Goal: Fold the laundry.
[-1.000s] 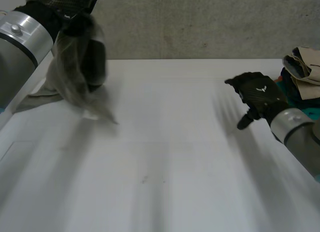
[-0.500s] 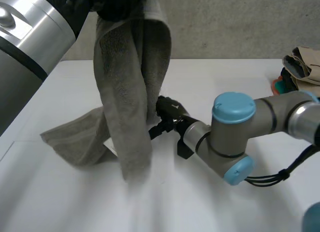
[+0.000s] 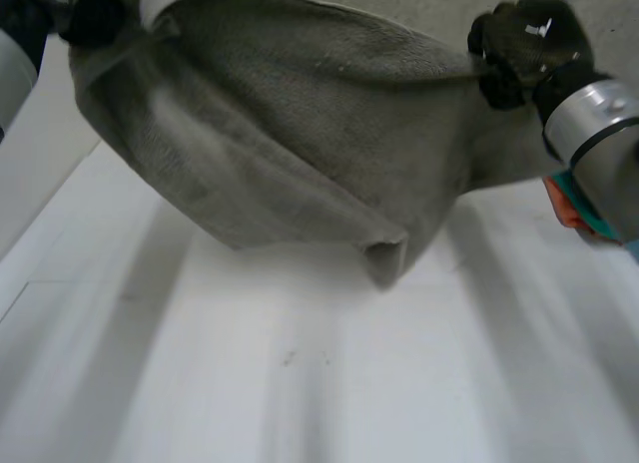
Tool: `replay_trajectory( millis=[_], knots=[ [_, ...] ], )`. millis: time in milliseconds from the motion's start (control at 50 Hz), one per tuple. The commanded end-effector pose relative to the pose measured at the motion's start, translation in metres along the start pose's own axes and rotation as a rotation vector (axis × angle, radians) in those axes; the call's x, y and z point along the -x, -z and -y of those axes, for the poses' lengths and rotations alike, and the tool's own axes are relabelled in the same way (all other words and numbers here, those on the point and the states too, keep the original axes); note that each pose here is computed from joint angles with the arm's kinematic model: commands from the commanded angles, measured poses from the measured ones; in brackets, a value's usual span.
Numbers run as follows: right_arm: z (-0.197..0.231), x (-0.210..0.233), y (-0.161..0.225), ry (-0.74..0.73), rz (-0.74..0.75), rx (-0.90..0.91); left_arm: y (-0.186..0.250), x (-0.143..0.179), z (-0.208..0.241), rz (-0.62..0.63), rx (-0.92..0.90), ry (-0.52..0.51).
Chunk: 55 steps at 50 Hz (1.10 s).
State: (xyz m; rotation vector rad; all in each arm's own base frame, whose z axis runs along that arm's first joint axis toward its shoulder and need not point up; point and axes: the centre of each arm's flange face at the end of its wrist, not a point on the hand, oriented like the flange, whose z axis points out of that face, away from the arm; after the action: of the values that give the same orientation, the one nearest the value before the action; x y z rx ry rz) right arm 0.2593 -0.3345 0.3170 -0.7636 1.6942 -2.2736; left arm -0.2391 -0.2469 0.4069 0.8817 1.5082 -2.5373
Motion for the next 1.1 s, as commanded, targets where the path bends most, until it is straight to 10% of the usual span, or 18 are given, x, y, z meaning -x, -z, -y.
replay_trajectory(
  millis=[20, 260, 460, 660, 800, 1100],
  knots=[
    [0.039, 0.022, 0.022, -0.011, 0.112, -0.019, 0.009, -0.02, -0.057, -0.062, 0.158, 0.015],
    [-0.077, 0.088, 0.037, 0.007, 0.295, 0.361, 0.028, -0.089, -0.185, -0.204, 0.448, 0.065],
    [-0.109, 0.091, 0.039, 0.014, 0.31, 0.451, 0.027, -0.096, -0.183, -0.223, 0.434, 0.064],
    [0.024, 0.026, -0.07, 0.28, -0.14, -0.246, -0.125, -0.009, -0.095, 0.164, -0.231, -0.057],
    [0.104, 0.004, -0.062, 0.321, -0.333, -0.674, -0.142, 0.03, -0.046, 0.319, -0.491, 0.002],
    [-0.034, 0.049, 0.0, 0.276, -0.06, -0.036, -0.053, -0.04, -0.12, 0.054, -0.133, 0.115]
  ],
)
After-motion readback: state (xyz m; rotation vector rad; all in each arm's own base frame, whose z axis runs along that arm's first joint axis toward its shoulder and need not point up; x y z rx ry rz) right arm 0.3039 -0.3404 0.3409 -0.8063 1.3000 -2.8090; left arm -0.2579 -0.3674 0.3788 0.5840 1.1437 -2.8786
